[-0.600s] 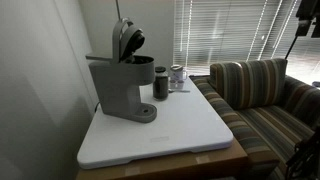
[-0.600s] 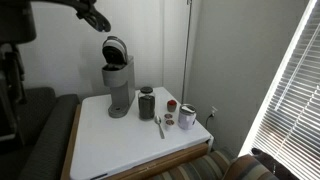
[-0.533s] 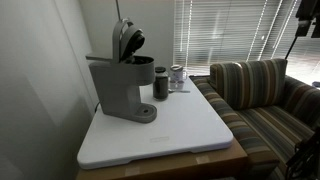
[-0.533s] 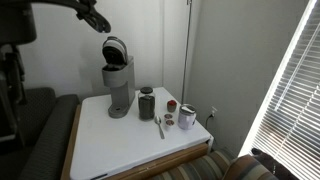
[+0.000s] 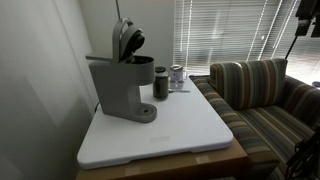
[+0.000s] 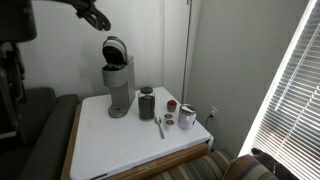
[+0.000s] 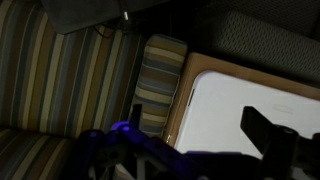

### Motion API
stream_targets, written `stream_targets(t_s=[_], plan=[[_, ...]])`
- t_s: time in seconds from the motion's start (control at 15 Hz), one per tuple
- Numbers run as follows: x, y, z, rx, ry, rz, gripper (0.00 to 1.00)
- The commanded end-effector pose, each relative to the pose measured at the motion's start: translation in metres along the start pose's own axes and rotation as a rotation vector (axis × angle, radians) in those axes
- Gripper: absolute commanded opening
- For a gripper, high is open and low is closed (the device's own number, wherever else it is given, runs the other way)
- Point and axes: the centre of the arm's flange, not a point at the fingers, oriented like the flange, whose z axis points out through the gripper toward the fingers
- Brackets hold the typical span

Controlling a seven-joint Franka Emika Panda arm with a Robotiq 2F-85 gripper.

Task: Close the coffee maker

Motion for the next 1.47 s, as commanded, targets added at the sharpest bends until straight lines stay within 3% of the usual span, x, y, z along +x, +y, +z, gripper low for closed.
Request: stream_targets(t_s=[0.0, 0.33, 0.67, 0.73, 0.8, 1.13, 1.4], plan=[[0.019, -0.004, -0.016, -0.014, -0.013, -0.044, 1.0], [0.056, -0.036, -0.05, -0.067, -0.024, -0.173, 1.0], [0.101, -0.095, -0.06, -0.128, -0.036, -0.37, 1.0], [0.104, -0.098, -0.058, -0.14, -0.034, -0.366, 1.0], [0.08, -0.096, -0.055, -0.103, -0.001, -0.327, 1.0], [0.097, -0.101, -0.048, -0.115, -0.018, -0.352, 1.0], [0.122, -0.119, -0.073, -0.151, -0.012, -0.449, 1.0]])
